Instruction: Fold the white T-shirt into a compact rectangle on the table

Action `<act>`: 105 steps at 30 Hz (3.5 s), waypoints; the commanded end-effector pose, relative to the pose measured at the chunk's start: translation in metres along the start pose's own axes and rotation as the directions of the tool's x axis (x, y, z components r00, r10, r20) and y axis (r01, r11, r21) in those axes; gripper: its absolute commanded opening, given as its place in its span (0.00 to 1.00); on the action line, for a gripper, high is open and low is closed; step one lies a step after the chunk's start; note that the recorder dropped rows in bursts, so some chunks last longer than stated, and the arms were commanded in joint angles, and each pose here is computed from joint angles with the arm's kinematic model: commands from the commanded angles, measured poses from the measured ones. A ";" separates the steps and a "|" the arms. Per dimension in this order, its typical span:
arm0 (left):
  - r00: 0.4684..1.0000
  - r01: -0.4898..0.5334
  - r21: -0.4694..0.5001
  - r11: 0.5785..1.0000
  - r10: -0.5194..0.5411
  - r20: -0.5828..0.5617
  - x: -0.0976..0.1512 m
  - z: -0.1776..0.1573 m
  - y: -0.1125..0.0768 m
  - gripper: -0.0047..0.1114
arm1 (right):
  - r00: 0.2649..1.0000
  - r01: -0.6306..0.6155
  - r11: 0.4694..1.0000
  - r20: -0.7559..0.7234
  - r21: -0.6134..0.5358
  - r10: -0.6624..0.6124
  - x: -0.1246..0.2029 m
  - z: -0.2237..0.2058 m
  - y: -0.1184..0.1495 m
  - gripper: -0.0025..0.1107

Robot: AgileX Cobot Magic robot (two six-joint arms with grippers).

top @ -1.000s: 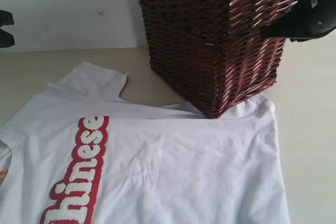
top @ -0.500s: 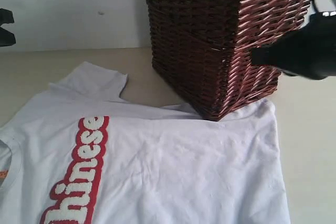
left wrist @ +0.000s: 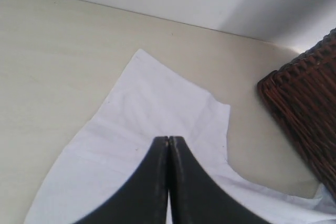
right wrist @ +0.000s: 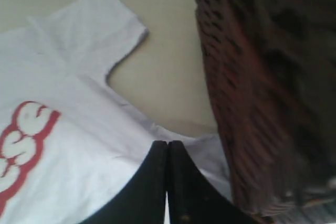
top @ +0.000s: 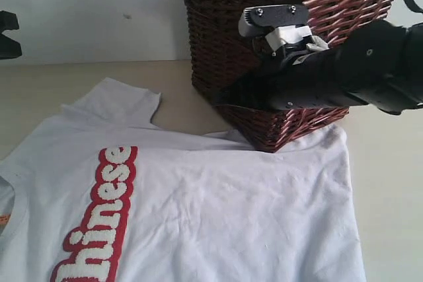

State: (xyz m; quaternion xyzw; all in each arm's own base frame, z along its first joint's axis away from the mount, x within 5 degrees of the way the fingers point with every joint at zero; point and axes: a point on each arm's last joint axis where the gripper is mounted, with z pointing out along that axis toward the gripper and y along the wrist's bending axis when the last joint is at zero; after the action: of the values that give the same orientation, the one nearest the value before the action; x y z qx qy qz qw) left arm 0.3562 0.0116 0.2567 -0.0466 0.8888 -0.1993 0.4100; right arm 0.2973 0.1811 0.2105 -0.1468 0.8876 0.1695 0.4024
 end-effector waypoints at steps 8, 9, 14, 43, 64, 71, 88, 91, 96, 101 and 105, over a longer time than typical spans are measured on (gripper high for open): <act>1.000 -0.016 -0.026 1.000 0.016 0.027 -0.002 0.000 0.002 0.04 | 0.999 -0.026 0.984 0.030 0.179 0.021 -0.011 0.000 -0.077 0.02; 1.000 -0.016 -0.026 1.000 0.016 0.027 -0.002 0.000 0.002 0.04 | 1.000 -0.016 0.982 0.029 0.189 0.011 -0.012 -0.001 -0.082 0.02; 0.999 -0.020 -0.038 0.999 0.021 0.036 -0.003 0.000 0.003 0.04 | 0.998 -0.034 0.975 0.059 0.221 0.022 -0.021 -0.019 -0.101 0.02; 0.979 -0.131 0.159 0.979 0.153 -0.135 0.022 0.018 -0.024 0.04 | 0.991 -0.063 0.956 0.135 0.287 0.025 -0.125 -0.095 -0.169 0.02; 0.797 -0.261 0.460 0.849 0.458 -0.394 0.085 0.022 -0.097 0.04 | 0.740 0.074 0.997 -0.670 -0.002 -0.056 0.071 -0.114 -0.047 0.02; 0.820 -0.253 0.447 0.858 0.436 -0.372 0.081 0.023 -0.098 0.04 | 0.407 0.366 0.915 -0.854 -0.172 -0.323 0.120 -0.120 -0.026 0.05; 0.851 -0.223 0.474 0.852 0.407 -0.332 0.078 0.023 -0.103 0.04 | 0.159 0.576 0.749 -0.854 -0.328 -0.496 0.164 -0.112 -0.038 0.51; 0.852 -0.222 0.474 0.852 0.406 -0.331 0.078 0.023 -0.103 0.04 | 0.171 0.571 0.755 -0.853 -0.322 -0.493 0.169 -0.109 -0.039 0.49; 0.851 -0.220 0.477 0.851 0.407 -0.333 0.078 0.023 -0.103 0.04 | 0.273 0.565 0.763 -0.801 -0.314 -0.532 0.175 -0.098 -0.035 0.44; 0.850 -0.219 0.479 0.850 0.407 -0.334 0.078 0.023 -0.103 0.04 | 0.222 0.595 0.757 -0.849 -0.272 -0.480 0.177 -0.097 -0.042 0.34; 0.852 -0.215 0.480 0.850 0.404 -0.334 0.078 0.023 -0.104 0.04 | 0.199 0.593 0.759 -0.865 -0.268 -0.461 0.179 -0.097 -0.044 0.13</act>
State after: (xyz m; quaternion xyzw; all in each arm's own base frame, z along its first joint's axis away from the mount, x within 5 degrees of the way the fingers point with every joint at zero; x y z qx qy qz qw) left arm 0.3144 -0.1070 0.2256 0.2355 0.8895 -0.3152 0.2324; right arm 0.1379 0.0808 0.1267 -0.4825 0.8618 -0.1311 -0.0856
